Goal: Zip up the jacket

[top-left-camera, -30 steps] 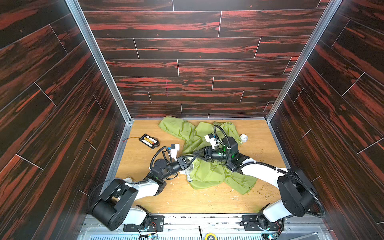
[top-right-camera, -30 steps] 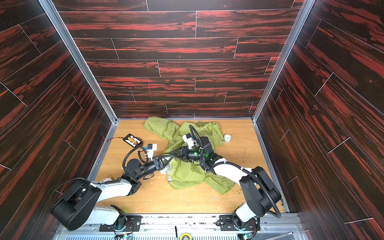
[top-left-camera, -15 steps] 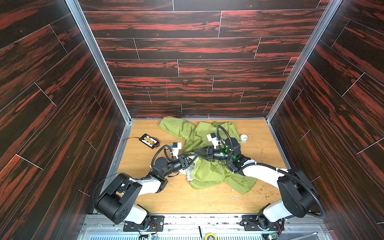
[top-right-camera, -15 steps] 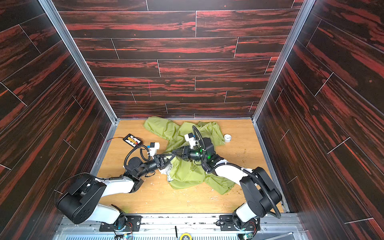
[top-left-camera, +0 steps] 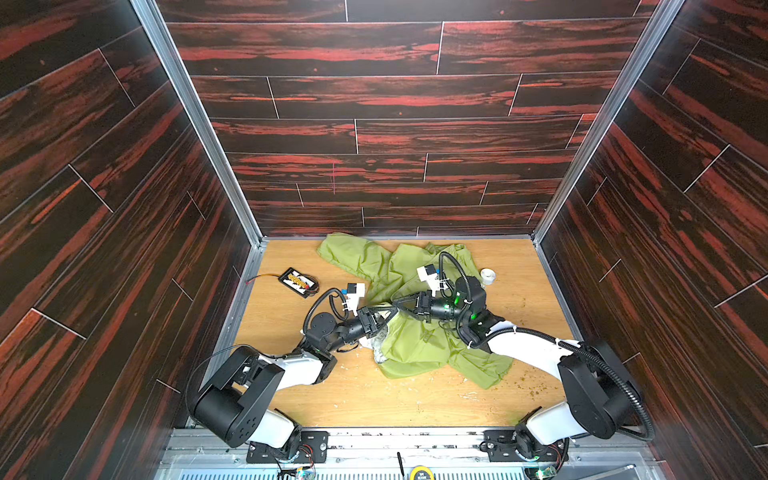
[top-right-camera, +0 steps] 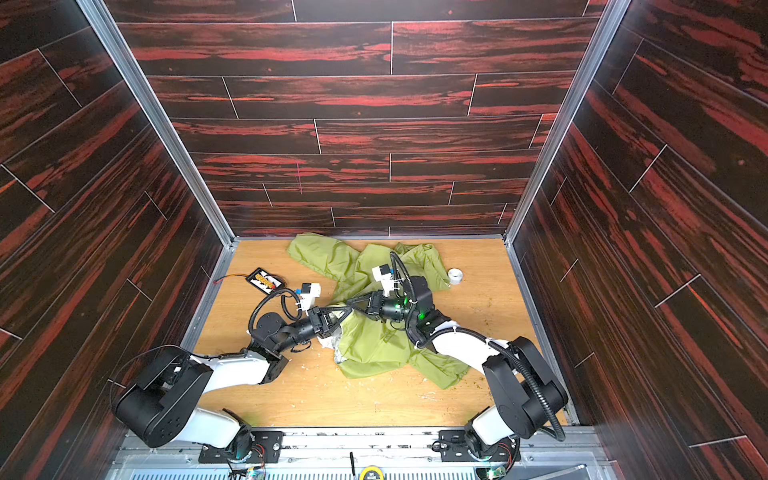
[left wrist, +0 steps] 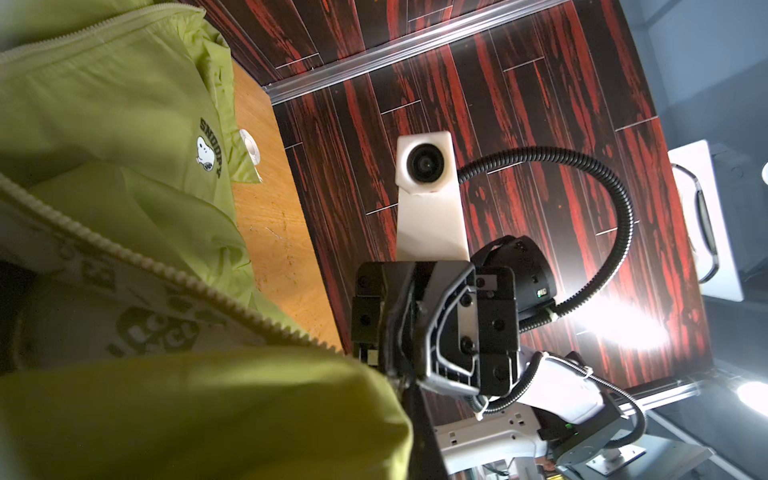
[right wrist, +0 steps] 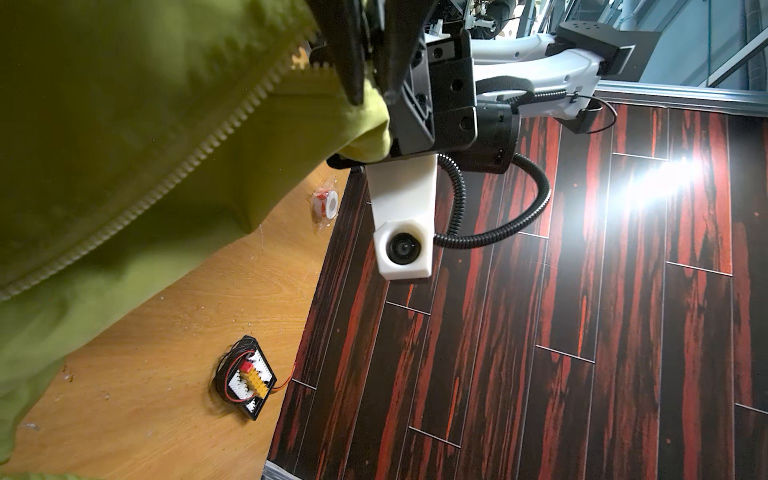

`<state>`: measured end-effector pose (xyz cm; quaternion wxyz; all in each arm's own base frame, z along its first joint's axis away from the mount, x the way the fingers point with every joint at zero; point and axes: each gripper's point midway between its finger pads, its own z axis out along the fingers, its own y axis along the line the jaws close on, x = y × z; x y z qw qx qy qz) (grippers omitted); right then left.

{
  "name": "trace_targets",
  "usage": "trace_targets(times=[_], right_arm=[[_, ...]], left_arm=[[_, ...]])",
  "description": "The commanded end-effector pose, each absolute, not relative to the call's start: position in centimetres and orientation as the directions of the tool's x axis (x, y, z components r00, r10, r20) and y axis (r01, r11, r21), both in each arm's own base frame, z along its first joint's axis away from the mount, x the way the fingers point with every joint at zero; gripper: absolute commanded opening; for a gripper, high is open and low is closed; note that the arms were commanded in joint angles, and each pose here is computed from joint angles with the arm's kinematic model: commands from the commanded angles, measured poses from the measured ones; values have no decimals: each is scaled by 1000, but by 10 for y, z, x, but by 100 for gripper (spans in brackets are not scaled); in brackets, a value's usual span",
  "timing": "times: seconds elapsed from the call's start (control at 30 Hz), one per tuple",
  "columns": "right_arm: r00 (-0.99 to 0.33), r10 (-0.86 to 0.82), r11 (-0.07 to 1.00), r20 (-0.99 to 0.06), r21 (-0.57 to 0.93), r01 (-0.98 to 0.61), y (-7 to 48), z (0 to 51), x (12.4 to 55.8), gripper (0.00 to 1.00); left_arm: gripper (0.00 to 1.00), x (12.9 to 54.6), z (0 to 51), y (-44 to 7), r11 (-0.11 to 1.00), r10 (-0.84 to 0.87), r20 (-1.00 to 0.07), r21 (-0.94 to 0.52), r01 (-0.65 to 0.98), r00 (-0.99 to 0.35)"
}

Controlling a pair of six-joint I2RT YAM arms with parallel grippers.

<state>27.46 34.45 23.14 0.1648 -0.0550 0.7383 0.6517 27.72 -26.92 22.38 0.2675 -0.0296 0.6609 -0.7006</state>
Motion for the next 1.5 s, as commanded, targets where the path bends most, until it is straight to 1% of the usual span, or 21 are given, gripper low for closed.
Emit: trace_targets(times=[0.0,0.17,0.27,0.37,0.53,0.63,0.7,0.8,0.87,0.93,1.0,1.13,1.23,1.3,1.37,1.47], right_arm=[[-942,132,126,-309,948,-293,338,237,267,13],[-944,137,131,-300,950,-283,336,233,267,19],[-945,140,126,-297,952,-280,335,233,267,20],[-944,136,119,-302,951,-287,335,234,267,19],[-943,133,113,-305,950,-292,336,237,266,15],[-942,134,113,-306,950,-293,336,237,267,15],[-942,144,123,-302,950,-286,333,235,270,21],[-939,169,140,-300,950,-278,325,232,277,32],[-932,184,175,-312,944,-282,320,230,282,38],[-920,191,240,-341,925,-293,316,225,286,41],[-913,192,311,-359,905,-290,311,216,289,43],[-905,197,441,-376,859,-261,299,190,293,44],[-914,191,491,-358,841,-227,295,166,291,44],[-920,177,517,-349,828,-215,298,151,288,44],[-930,149,544,-335,814,-206,306,135,282,44],[-947,103,569,-305,799,-195,322,113,273,43]], left_arm=[[0,277,260,-268,-43,-440,-379,-897,441,-814],[0,277,262,-268,-47,-439,-378,-896,441,-815],[0,277,262,-268,-49,-438,-376,-897,439,-817],[0,278,262,-268,-50,-438,-372,-899,436,-819],[0,278,261,-269,-51,-436,-366,-902,429,-822],[0,279,260,-269,-49,-435,-361,-905,422,-825],[0,279,260,-269,-49,-434,-360,-906,420,-826],[0,278,257,-269,-40,-429,-353,-912,408,-831],[0,277,251,-270,-20,-419,-348,-920,392,-838],[0,277,240,-269,20,-409,-342,-930,367,-846],[0,277,224,-269,96,-391,-343,-938,333,-854],[0,276,174,-255,313,-380,-334,-924,220,-863],[0,273,143,-240,424,-407,-300,-899,112,-863],[0,270,119,-228,485,-438,-257,-874,14,-862],[0,265,96,-218,524,-463,-218,-849,-66,-859],[0,259,73,-211,514,-503,-167,-846,-138,-848]])
